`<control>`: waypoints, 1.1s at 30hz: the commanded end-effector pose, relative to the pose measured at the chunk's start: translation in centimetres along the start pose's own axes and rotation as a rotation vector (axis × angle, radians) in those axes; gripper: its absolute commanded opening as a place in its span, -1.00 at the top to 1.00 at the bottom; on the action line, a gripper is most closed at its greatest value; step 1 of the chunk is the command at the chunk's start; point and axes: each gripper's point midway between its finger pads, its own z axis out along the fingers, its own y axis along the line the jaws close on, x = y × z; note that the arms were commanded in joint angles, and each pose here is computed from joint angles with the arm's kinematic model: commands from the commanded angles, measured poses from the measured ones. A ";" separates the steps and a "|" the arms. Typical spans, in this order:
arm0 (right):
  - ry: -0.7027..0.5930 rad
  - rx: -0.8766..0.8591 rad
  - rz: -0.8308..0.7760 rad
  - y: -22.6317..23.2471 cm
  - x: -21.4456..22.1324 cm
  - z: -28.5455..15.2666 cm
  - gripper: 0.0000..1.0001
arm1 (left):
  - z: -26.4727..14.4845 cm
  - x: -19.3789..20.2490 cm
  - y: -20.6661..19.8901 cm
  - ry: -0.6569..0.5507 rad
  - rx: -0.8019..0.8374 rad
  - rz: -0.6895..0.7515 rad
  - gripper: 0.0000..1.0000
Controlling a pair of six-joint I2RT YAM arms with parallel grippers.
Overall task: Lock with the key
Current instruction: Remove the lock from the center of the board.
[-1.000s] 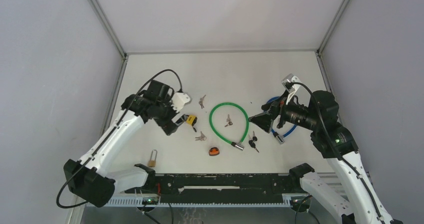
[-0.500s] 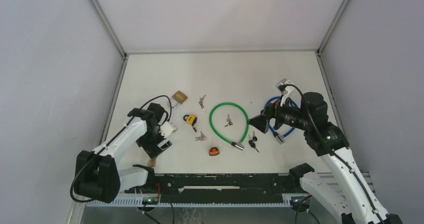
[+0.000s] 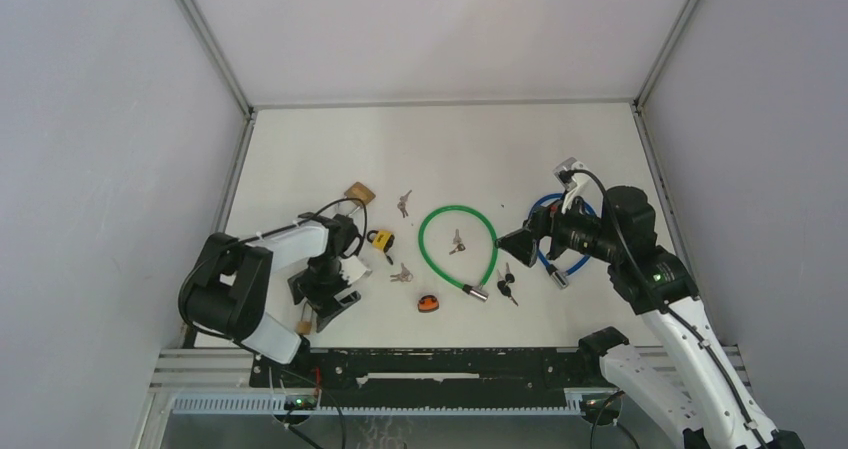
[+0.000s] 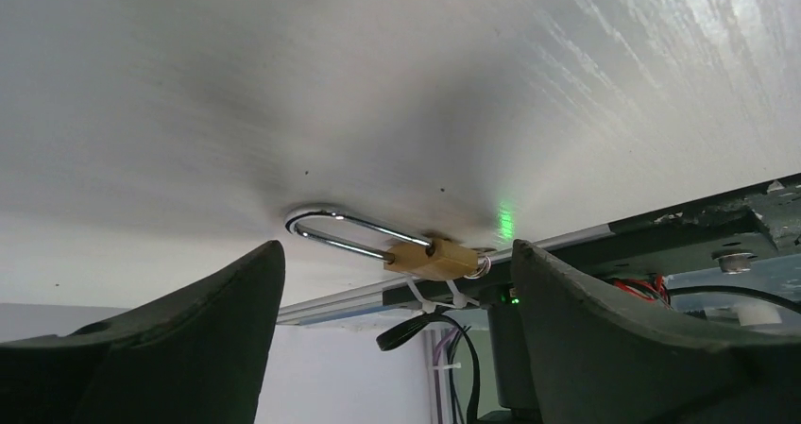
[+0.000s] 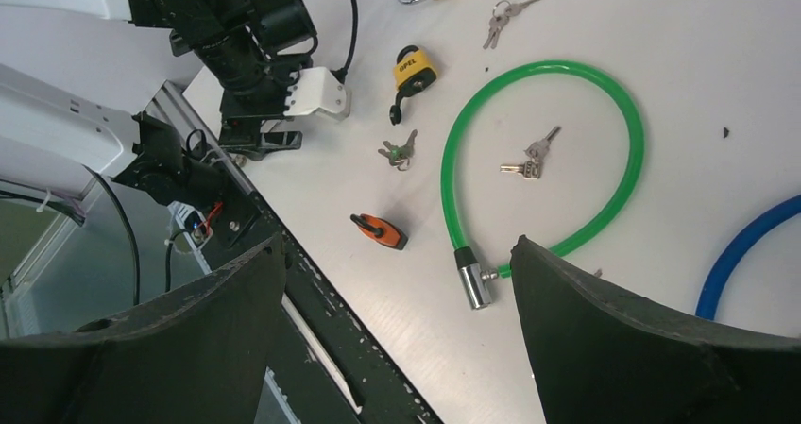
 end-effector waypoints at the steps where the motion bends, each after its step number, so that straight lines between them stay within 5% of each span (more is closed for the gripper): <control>1: -0.050 0.017 -0.033 -0.1 -1.2 -0.1 -0.87 | 0.6 -0.7 -0.2 0.005 0.025 -0.009 -0.76; 15: -0.081 -0.013 -0.112 0.9 -2.8 -0.8 -0.88 | 0.3 -3.3 1.3 0.009 0.021 -0.044 -0.05; 22: -0.089 0.009 -0.174 1.3 -3.2 -2.2 -0.89 | 0.0 -5.2 3.8 0.033 -0.053 -0.041 0.49; 33: -0.122 0.036 -0.222 1.6 -3.1 -3.9 -0.91 | -2.2 -7.9 8.4 -0.067 -0.121 -0.080 0.48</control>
